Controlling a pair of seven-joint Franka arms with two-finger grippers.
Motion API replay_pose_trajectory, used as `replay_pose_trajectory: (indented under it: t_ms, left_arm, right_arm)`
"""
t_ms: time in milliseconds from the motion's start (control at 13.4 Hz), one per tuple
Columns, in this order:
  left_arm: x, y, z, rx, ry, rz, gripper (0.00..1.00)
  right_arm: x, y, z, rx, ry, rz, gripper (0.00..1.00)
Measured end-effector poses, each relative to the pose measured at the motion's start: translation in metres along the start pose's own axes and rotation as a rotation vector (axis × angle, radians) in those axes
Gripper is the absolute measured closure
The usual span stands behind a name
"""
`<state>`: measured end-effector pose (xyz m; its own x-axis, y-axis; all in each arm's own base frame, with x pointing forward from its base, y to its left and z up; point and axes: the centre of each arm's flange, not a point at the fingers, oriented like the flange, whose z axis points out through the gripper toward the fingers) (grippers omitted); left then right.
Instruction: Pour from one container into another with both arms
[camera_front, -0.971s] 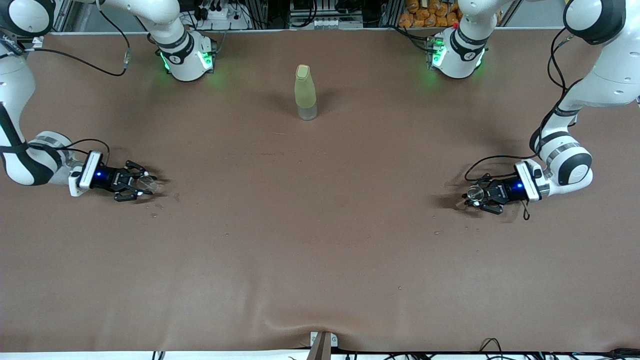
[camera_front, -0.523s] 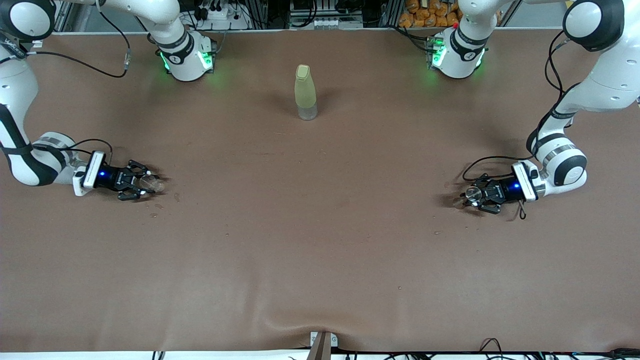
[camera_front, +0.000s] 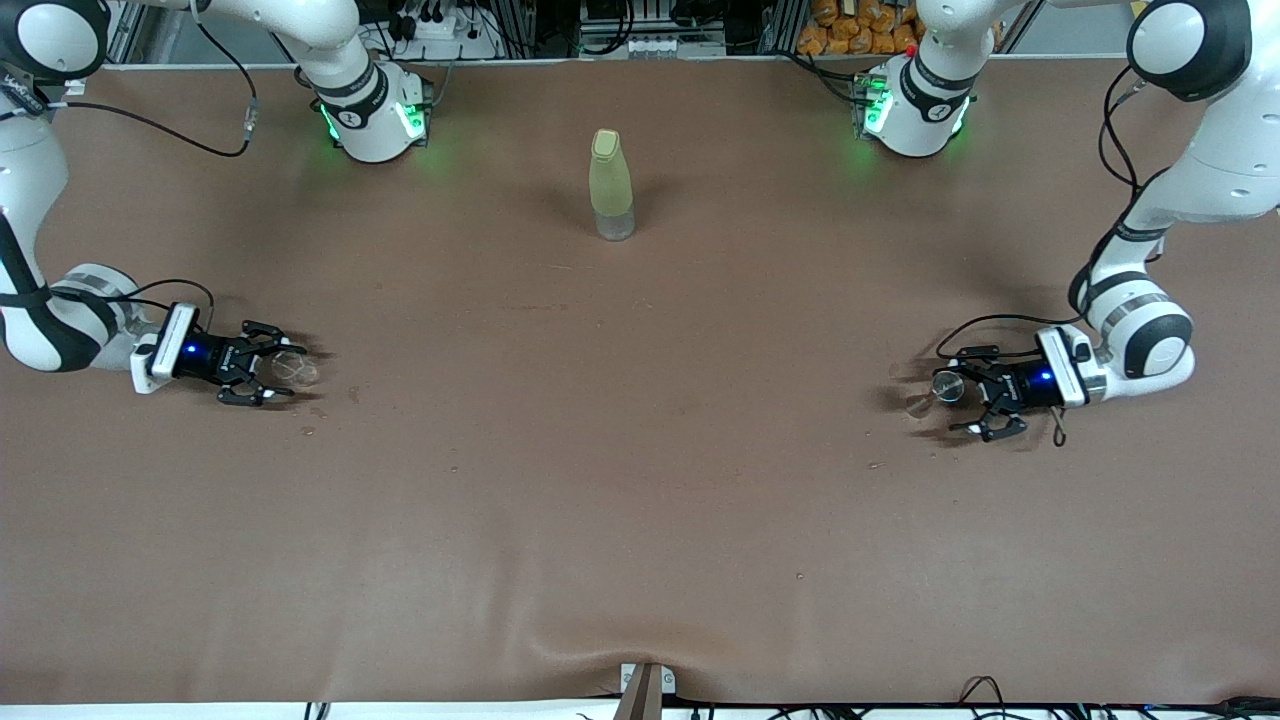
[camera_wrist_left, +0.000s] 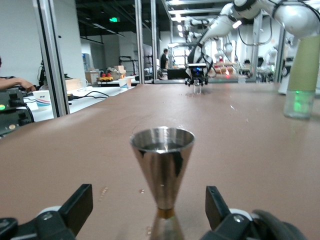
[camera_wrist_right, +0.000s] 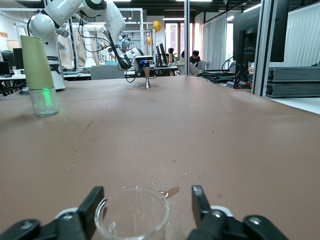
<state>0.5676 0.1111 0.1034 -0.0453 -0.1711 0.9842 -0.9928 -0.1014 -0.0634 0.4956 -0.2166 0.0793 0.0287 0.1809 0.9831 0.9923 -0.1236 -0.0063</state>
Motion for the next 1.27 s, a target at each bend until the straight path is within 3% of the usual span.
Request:
replay_pose_trajectory:
  t_ms: [373,672,821,971,1269]
  left_arm:
    - [0.077,-0.034,-0.064,-0.105,-0.241,-0.091,0.0]
    - [0.175,-0.064,-0.092,-0.084,-0.44,-0.233,0.0]
    - [0.239,-0.076,-0.088,-0.054,-0.548,-0.313,0.0]
    - [0.294,-0.085,-0.068,-0.017,-0.63,-0.406,0.0]
    - [0.362,-0.098,-0.021,0.073,-0.805,-0.605,0.0]
  right_arm:
    - [0.004,0.007,-0.006,-0.002,-0.007,-0.018,0.0]
    - [0.024,0.021,-0.03,0.025,-0.026,0.015,0.0]
    - [0.053,0.044,-0.052,0.043,-0.075,0.069,0.0]
    - [0.105,0.081,-0.068,0.058,-0.14,0.113,0.0]
    - [0.236,0.136,-0.033,0.087,-0.342,0.213,0.0]
